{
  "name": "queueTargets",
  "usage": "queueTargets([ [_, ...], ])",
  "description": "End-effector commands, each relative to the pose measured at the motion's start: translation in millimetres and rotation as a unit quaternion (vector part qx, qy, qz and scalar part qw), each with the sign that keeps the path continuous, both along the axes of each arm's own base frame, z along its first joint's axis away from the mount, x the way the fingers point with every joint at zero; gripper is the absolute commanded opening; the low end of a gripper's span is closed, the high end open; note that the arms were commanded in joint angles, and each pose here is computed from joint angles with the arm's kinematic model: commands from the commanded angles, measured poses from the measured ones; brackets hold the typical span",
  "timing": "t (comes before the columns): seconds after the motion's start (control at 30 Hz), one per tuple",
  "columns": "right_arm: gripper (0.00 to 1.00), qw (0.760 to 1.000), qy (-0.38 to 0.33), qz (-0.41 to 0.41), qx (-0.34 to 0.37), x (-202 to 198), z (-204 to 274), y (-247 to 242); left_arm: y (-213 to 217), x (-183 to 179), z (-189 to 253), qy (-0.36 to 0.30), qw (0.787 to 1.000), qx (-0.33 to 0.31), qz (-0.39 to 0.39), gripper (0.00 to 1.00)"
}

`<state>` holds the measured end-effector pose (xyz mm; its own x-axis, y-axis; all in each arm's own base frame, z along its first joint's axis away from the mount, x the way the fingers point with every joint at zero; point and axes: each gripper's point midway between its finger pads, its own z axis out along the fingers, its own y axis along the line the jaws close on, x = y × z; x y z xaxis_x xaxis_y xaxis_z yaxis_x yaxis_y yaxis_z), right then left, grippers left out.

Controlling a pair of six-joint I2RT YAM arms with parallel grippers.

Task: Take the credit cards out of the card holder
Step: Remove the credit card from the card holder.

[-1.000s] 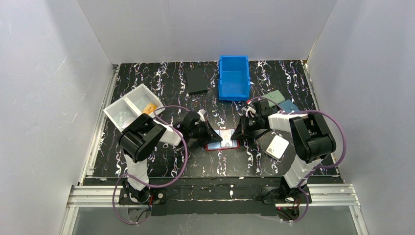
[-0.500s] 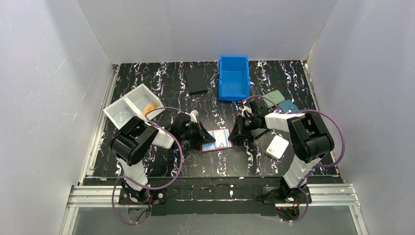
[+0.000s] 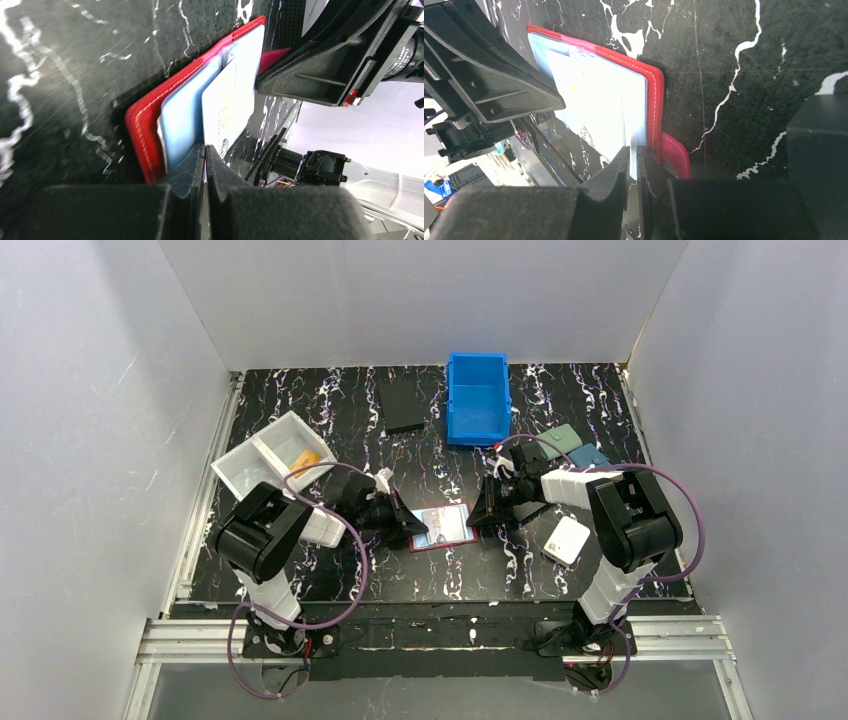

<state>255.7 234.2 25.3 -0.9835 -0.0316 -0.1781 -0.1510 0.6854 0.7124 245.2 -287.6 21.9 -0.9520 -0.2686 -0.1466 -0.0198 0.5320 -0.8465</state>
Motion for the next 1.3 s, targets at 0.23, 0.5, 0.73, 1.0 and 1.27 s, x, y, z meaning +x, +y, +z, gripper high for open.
queueTargets([
  [0.23,0.41,0.995,-0.077,0.063,0.004,2,14,-3,43,-16,31,-0.067,0.997,0.026,-0.015,0.00],
  [0.5,0.68,0.931,-0.199,0.276,0.130,-26,71,39,51,-22,67,-0.184,0.981,0.028,-0.048,0.00],
  [0.73,0.83,0.885,-0.285,0.319,0.183,-13,111,79,46,-26,106,-0.234,0.970,-0.008,-0.066,0.00],
  [1.0,0.83,0.868,-0.272,0.323,0.262,-14,149,95,47,-27,137,-0.272,0.960,-0.030,-0.052,0.00],
  [1.27,0.78,0.857,-0.257,0.337,0.294,-32,164,107,45,-30,156,-0.295,0.952,-0.046,-0.059,0.00],
])
